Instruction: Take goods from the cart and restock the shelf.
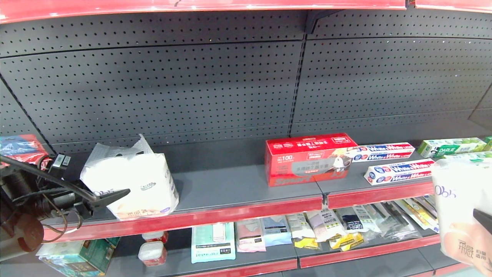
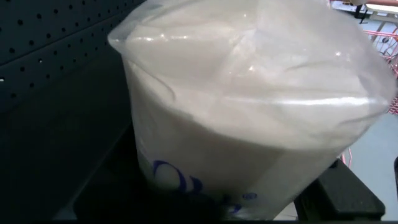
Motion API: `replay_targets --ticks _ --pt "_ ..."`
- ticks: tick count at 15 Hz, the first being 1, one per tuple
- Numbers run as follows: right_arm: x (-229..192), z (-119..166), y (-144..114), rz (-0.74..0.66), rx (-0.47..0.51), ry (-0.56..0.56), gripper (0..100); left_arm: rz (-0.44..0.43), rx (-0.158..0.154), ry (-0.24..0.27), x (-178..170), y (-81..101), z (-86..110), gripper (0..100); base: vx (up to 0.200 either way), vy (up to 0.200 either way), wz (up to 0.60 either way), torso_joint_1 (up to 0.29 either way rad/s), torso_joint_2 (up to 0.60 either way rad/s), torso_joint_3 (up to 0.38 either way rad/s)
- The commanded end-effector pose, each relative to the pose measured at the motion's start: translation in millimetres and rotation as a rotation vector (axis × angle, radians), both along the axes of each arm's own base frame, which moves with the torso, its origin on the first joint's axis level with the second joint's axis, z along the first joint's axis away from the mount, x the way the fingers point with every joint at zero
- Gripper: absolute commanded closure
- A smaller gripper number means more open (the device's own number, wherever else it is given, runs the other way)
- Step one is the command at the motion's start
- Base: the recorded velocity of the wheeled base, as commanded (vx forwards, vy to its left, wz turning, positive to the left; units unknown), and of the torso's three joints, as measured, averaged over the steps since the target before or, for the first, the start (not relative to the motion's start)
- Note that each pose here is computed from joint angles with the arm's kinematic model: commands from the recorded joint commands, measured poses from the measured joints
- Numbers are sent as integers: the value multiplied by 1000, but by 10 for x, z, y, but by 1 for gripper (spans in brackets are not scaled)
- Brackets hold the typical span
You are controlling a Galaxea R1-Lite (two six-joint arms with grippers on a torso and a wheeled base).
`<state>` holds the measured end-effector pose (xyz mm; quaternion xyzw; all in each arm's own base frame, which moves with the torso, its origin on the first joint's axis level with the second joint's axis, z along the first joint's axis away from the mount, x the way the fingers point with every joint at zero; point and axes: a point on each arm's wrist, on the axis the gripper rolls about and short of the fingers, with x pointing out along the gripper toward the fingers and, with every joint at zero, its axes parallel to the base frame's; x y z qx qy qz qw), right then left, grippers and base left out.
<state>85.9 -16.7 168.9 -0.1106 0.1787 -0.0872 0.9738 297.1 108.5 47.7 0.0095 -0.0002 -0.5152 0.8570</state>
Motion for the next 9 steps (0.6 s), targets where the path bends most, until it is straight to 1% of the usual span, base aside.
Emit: replay_targets --ticks 1,3,5,6,9 --pt "1 -1 0 1 -1 1 100 3 -5 11 4 4 -15 100 0 0 0 0 0 0" --pt "-1 5 0 1 -1 -2 100 1 -12 21 22 7 2 100 0 0 0 0 0 0" --pt "2 3 0 1 -1 -1 100 -1 -13 20 29 4 26 100 0 0 0 0 0 0" --pt "2 3 0 1 -1 -1 100 -1 -23 38 28 -1 25 100 0 0 0 0 0 0" --pt "2 3 0 1 -2 0 100 -1 -24 40 30 -1 32 100 0 0 0 0 0 0"
